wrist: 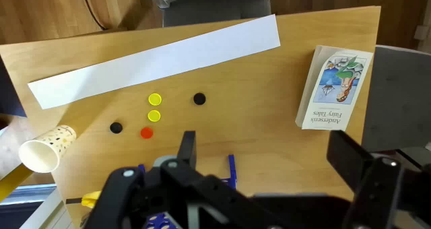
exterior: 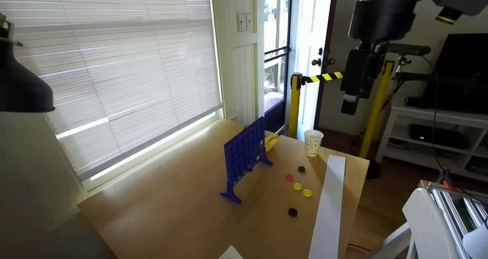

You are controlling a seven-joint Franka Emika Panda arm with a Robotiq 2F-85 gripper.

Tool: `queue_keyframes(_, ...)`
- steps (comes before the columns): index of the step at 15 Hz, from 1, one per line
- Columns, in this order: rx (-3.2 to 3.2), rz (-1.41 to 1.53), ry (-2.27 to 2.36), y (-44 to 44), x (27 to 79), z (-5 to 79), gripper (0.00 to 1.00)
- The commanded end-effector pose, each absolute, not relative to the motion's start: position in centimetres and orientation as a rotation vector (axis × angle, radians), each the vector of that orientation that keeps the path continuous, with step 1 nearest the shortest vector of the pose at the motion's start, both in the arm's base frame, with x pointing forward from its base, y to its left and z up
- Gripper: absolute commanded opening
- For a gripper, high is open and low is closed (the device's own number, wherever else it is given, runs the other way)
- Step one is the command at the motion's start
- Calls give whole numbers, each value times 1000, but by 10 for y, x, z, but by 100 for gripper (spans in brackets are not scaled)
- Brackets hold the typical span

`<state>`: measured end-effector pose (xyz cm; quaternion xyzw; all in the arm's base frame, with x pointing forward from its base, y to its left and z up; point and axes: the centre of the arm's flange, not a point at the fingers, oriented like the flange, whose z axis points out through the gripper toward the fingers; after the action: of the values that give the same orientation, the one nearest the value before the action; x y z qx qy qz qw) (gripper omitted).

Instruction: Put one black ring inside the blue gameboard.

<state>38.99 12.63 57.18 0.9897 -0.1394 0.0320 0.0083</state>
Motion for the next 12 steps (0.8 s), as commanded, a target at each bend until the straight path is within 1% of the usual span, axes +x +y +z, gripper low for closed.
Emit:
queue_keyframes(1,3093,100,-436,126,390,572,100)
queue_keyframes(10,3093,100,-435,126,390,572,100)
queue_keyframes(12,3100,119,-441,121,400,565,100)
